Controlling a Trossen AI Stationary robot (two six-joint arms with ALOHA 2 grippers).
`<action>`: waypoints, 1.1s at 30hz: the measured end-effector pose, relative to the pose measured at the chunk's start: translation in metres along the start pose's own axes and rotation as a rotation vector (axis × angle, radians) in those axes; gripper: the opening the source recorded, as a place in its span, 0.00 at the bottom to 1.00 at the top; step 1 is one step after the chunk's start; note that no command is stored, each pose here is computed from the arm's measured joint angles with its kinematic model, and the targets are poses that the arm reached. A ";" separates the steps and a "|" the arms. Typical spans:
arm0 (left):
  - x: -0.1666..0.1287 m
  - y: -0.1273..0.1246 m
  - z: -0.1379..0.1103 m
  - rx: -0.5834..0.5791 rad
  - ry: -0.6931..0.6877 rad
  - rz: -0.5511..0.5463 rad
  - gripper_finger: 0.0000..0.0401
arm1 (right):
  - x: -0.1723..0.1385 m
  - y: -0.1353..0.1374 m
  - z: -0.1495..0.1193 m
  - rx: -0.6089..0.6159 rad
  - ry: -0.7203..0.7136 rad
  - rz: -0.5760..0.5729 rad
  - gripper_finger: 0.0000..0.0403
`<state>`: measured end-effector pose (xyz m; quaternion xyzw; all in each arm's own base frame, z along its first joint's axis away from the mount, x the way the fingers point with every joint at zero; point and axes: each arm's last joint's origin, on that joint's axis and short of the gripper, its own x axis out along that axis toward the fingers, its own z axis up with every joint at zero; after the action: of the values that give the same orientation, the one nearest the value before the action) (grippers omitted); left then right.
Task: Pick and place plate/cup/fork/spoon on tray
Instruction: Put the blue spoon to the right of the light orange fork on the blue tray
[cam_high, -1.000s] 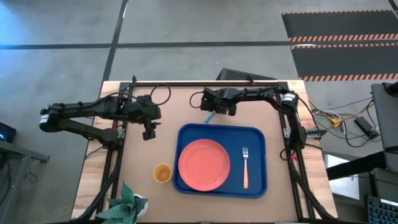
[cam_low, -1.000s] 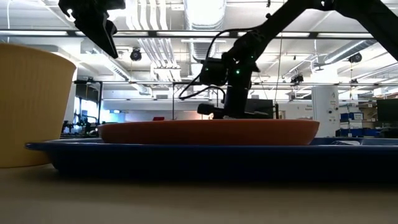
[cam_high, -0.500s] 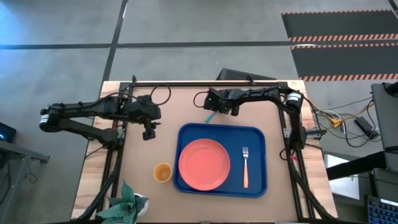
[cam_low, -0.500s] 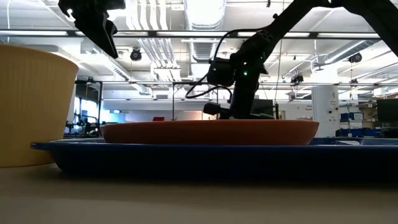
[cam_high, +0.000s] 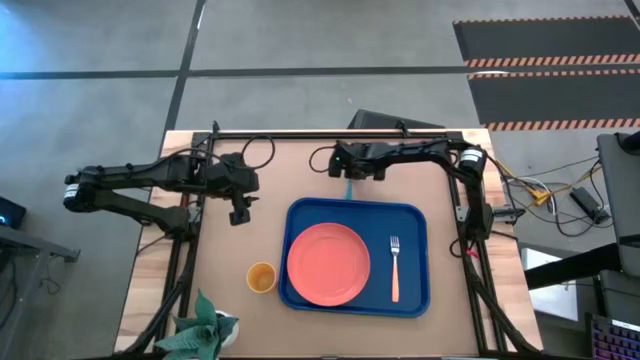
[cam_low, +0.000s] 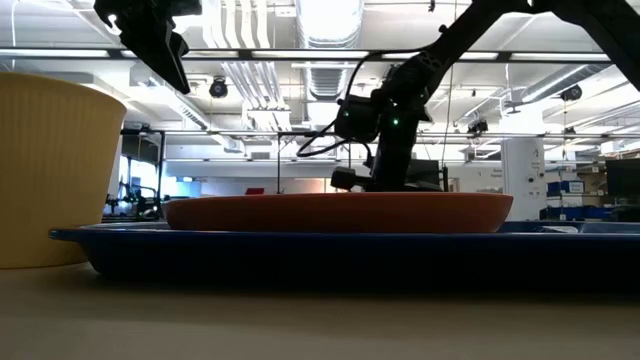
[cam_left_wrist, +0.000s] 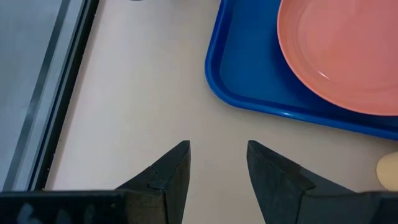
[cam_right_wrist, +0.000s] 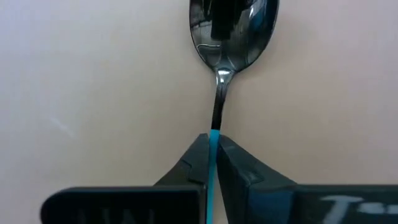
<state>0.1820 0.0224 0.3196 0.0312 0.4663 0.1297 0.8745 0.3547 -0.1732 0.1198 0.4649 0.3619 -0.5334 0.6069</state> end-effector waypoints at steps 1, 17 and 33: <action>0.000 0.000 0.000 0.000 0.000 0.000 0.35 | -0.008 0.003 0.002 -0.010 -0.018 0.012 0.02; 0.000 0.000 0.005 -0.004 -0.042 0.004 0.35 | -0.190 -0.008 -0.010 -0.136 -0.094 0.085 0.02; 0.000 0.001 0.005 -0.005 -0.047 0.007 0.35 | -0.230 -0.040 -0.225 0.066 0.114 -0.131 0.02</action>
<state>0.1862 0.0234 0.3224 0.0338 0.4452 0.1333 0.8848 0.2889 0.1126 0.2590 0.4896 0.4078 -0.5563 0.5334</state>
